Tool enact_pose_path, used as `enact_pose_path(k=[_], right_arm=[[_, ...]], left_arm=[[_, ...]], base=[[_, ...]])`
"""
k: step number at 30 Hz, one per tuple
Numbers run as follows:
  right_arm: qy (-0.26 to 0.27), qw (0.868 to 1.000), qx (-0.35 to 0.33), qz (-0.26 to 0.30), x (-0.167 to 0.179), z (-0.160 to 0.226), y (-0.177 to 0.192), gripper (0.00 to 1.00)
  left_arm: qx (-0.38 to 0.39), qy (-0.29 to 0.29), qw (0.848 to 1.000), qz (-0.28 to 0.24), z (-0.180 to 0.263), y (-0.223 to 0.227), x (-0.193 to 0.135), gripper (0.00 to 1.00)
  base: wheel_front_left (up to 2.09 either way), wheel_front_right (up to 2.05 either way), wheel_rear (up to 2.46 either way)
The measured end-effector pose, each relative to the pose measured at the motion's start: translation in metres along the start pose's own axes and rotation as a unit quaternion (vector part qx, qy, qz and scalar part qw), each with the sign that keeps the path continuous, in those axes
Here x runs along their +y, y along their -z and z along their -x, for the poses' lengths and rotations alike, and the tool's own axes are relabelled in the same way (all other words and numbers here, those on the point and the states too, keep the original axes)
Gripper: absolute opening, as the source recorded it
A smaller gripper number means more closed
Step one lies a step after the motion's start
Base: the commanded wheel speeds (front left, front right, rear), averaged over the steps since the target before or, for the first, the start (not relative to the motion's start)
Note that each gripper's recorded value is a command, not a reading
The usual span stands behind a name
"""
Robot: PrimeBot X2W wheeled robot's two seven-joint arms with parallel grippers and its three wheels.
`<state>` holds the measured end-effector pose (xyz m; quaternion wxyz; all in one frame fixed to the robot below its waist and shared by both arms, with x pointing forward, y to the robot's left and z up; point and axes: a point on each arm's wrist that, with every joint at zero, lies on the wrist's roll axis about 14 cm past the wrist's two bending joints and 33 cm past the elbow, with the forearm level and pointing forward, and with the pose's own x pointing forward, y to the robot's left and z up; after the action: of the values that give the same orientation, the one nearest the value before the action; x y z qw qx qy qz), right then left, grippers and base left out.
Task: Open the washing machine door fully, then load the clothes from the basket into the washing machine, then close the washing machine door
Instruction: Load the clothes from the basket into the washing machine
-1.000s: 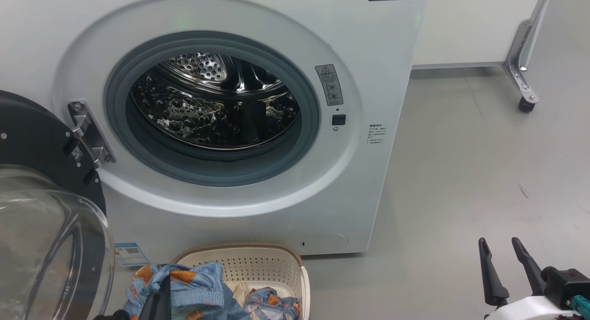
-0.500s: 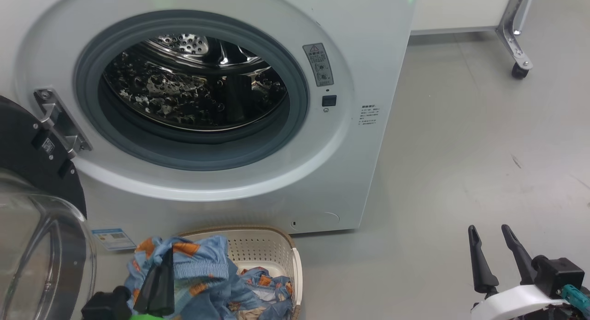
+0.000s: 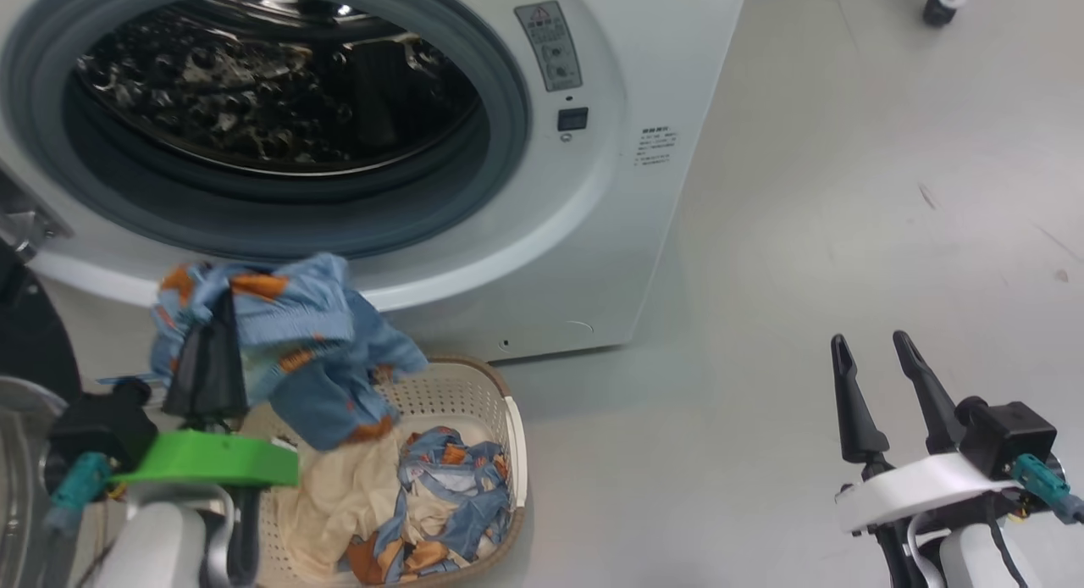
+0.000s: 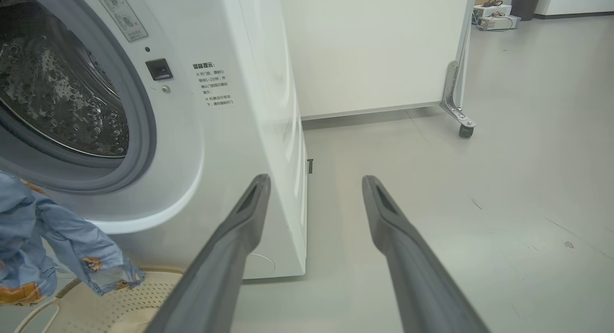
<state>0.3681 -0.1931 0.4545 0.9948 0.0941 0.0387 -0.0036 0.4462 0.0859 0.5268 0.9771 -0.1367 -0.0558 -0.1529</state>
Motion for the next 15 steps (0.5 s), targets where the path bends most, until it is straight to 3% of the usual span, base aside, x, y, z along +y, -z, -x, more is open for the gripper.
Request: enact_pose_path(k=[15], right_arm=[[0.042,0.999,0.022,0.004,-0.027,-0.016,0.014,1.0]], left_arm=[[0.02,0.02,0.999,-0.015,-0.08,0.032,0.014,0.0]], base=[[0.0,0.0,0.0]])
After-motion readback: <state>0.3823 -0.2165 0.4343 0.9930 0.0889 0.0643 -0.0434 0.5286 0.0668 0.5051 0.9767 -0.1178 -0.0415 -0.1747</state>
